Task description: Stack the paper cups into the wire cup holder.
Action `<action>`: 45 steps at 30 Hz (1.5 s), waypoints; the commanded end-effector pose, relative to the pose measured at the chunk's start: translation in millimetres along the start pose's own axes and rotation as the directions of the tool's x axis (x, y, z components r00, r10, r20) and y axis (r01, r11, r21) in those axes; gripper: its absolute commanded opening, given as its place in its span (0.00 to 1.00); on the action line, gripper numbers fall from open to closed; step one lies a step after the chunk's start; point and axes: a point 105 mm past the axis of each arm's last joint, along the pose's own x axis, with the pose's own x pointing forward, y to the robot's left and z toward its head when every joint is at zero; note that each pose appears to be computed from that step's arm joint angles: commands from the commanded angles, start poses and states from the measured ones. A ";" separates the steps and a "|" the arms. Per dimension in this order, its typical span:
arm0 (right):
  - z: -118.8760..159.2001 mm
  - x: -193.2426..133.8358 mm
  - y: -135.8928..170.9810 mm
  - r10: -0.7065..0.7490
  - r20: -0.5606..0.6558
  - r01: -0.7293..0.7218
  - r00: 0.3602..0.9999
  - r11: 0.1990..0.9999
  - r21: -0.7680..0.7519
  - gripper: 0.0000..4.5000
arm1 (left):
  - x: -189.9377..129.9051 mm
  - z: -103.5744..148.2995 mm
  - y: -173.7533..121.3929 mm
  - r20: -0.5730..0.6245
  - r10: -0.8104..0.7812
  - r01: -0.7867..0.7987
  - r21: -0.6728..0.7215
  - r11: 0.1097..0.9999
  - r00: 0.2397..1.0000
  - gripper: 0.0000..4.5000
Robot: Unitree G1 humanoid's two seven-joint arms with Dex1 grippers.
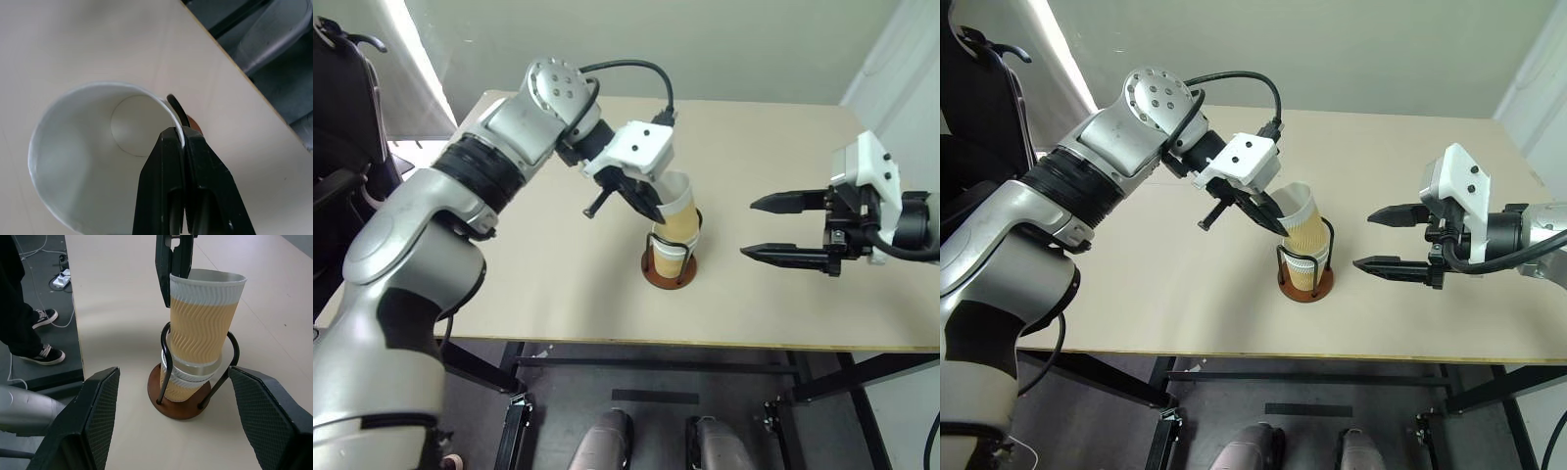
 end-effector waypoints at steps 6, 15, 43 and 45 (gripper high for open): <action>10.6 -6.2 -0.4 -0.025 0.023 0.026 0.999 0.999 -0.040 0.80 | -3.3 0.3 2.7 -0.033 0.000 0.002 0.065 0.998 0.999 0.01; 8.3 -7.8 -0.4 -0.028 0.015 0.029 0.999 0.999 -0.037 0.80 | 6.3 8.7 13.7 0.015 0.020 -0.021 0.062 0.998 1.000 0.05; 5.1 -6.1 -3.7 -0.011 0.018 0.012 1.000 0.999 -0.030 0.80 | -30.3 7.7 19.2 0.191 0.208 -0.184 -0.137 0.973 0.959 0.99; 3.4 -4.7 -7.4 -0.010 0.023 0.011 1.000 1.000 -0.024 0.80 | -36.7 4.9 16.9 0.221 0.242 -0.203 -0.187 0.961 0.945 0.99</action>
